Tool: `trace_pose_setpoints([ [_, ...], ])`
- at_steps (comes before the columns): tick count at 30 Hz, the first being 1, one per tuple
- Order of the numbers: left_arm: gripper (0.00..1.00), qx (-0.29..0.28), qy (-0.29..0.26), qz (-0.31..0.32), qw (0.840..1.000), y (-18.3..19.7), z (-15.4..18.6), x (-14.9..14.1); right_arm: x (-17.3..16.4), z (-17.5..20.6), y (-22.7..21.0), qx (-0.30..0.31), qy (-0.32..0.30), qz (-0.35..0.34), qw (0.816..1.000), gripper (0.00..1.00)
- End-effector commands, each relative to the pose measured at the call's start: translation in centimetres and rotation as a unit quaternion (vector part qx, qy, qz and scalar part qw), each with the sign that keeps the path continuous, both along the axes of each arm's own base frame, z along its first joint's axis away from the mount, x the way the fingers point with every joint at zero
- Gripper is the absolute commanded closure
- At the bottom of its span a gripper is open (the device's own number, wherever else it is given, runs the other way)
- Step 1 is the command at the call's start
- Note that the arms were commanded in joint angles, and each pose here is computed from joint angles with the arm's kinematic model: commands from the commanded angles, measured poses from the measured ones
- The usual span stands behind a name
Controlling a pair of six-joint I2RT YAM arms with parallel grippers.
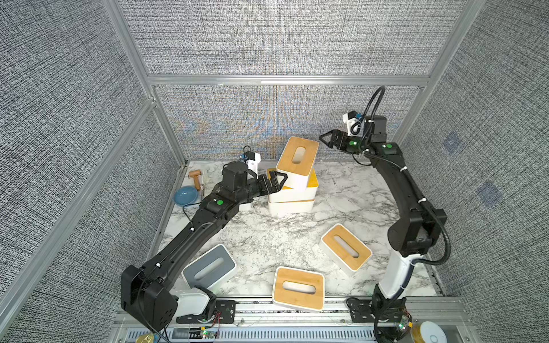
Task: Stack the tissue boxes
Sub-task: Place the tissue box at the tissue box.
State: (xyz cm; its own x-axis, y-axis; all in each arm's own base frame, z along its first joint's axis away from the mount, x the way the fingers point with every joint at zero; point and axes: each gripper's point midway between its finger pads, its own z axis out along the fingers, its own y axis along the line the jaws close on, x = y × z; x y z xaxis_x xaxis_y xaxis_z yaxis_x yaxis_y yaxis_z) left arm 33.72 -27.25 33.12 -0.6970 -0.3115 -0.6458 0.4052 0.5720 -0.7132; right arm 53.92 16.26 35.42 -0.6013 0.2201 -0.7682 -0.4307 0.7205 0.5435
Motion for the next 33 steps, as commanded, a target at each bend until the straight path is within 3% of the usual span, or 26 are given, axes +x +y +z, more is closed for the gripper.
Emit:
trace_pose_setpoints([
  [1, 0.01, -0.053, -0.027, -0.011, 0.998, -0.9, 2.5, 0.3, 0.8, 1.0, 1.0, 0.018, -0.033, 0.041, 0.998, 0.01],
  [10, 0.01, -0.061, -0.01, -0.018, 0.998, -2.0, 1.6, 1.4, 3.3, -0.8, 2.3, 0.043, -0.023, 0.072, 0.996, 0.01],
  [33, 0.01, -0.067, 0.009, -0.035, 0.997, -3.1, 0.4, 1.8, 3.1, -2.6, 5.4, 0.042, -0.009, 0.12, 0.992, 0.01],
])
